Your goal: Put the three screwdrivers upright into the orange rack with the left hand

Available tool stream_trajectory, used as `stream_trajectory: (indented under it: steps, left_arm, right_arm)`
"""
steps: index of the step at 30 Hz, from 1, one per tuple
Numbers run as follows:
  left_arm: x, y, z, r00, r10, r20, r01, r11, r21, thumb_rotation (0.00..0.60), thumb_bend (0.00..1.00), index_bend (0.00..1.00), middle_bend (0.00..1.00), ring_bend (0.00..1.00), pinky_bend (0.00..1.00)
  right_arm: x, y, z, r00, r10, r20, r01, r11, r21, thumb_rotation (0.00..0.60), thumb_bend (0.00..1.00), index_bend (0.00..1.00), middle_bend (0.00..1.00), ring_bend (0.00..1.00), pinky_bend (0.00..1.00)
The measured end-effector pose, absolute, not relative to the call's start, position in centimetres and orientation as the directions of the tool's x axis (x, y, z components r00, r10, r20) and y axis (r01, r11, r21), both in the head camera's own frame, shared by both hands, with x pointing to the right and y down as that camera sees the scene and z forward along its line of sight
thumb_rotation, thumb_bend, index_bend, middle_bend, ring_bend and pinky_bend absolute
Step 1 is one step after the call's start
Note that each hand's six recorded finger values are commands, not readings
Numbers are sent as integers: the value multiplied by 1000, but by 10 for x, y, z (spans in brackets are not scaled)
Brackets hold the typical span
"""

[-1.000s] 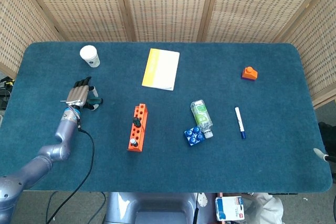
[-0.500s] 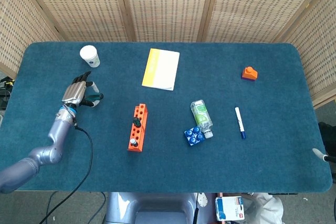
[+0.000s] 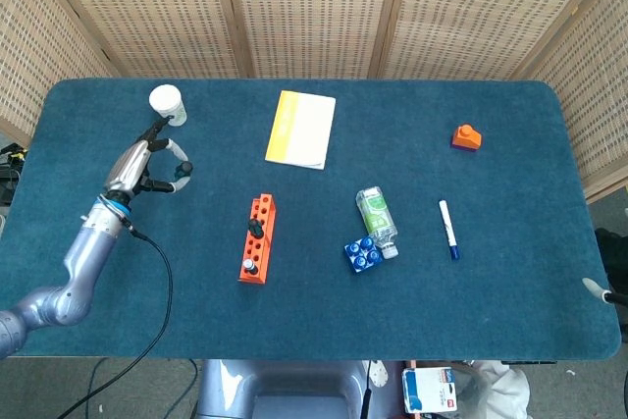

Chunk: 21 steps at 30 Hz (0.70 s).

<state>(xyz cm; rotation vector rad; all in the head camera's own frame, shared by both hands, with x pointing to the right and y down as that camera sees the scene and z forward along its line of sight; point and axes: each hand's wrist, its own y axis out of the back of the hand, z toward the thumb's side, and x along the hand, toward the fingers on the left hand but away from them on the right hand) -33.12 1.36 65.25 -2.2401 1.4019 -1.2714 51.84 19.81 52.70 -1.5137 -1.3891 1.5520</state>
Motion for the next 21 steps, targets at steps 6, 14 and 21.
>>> stream_trajectory:
  steps: [6,14,21]
  left_arm:
    - [-320,11,624,236,-807,541,-792,-482,-374,600,503,731,0,0,0]
    - [-286,15,592,387,-750,536,-827,-539,-158,600,504,732,0,0,0]
    - [-256,7,579,456,-731,508,-797,-589,-132,600,513,732,0,0,0]
  right_arm:
    - [518,198,526,-206,909,-362,265,-304,-915,600,0,0,0,0,0]
    - [519,199,525,-206,910,-361,268,-302,-915,600,0,0,0,0,0]
    - [521,199,525,-210,908,-362,270,-302,-914,600,0,0,0,0,0]
